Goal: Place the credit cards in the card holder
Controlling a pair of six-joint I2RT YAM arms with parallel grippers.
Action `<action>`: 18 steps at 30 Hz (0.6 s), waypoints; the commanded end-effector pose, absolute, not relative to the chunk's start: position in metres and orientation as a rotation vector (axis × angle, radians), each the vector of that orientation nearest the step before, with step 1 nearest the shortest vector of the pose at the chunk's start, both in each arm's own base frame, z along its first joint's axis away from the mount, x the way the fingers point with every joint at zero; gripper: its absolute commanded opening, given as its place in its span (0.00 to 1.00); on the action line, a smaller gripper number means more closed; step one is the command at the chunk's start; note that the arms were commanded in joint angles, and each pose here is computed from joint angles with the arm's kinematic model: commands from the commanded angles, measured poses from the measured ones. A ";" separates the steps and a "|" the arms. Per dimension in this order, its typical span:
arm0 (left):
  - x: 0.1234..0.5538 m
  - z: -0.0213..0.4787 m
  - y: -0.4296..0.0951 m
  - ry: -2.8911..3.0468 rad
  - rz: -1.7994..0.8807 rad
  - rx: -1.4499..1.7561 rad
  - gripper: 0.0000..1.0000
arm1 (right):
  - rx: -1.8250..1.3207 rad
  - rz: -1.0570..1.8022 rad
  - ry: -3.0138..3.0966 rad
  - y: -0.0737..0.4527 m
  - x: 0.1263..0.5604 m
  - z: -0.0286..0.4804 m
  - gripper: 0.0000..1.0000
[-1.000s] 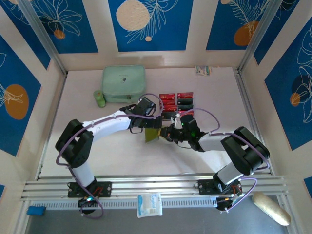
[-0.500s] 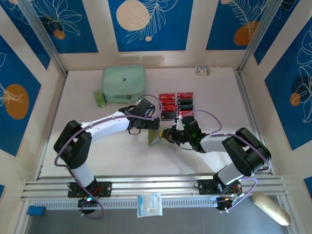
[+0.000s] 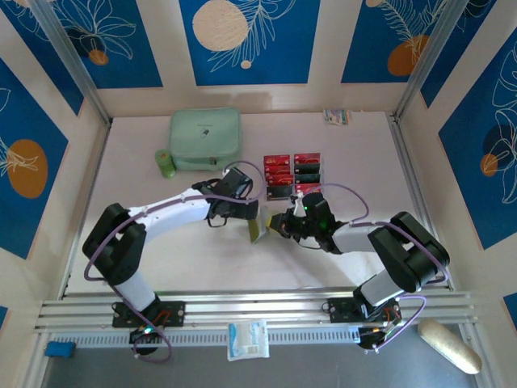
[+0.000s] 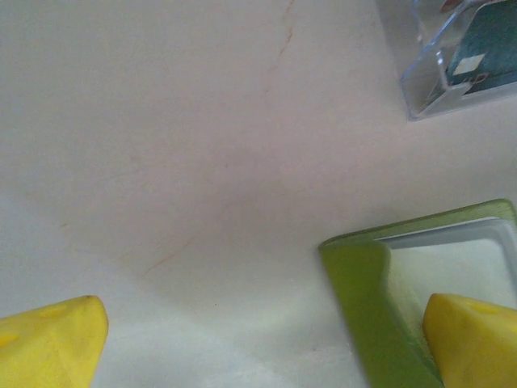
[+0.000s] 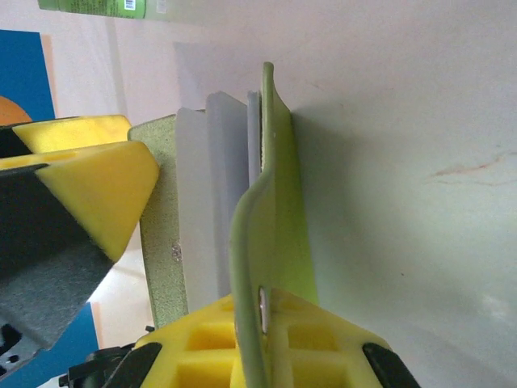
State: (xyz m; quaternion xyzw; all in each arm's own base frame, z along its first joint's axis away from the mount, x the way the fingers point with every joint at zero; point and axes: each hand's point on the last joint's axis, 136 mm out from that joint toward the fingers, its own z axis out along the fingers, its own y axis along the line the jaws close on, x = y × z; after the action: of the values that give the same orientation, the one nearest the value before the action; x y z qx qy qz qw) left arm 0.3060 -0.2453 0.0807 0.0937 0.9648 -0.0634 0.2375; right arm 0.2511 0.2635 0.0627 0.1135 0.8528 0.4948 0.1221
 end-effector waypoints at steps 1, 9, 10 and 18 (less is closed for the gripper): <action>0.295 0.065 -0.221 2.690 -0.057 0.291 1.00 | 0.297 1.439 2.442 0.261 0.255 0.072 0.00; 0.289 0.045 -0.195 2.730 0.027 0.256 1.00 | 0.312 1.426 2.450 0.258 0.253 0.068 0.00; 0.289 0.043 -0.192 2.733 0.036 0.253 1.00 | 0.313 1.426 2.448 0.258 0.253 0.069 0.00; 0.290 0.021 -0.178 2.779 0.161 0.274 1.00 | 0.327 1.417 2.452 0.255 0.250 0.066 0.00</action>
State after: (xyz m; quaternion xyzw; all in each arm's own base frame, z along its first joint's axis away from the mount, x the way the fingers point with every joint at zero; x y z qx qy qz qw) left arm 0.2939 -0.1869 0.0337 0.0822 0.9770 0.0282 0.1945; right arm 0.2499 0.2580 0.0621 0.1195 0.8530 0.4913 0.1296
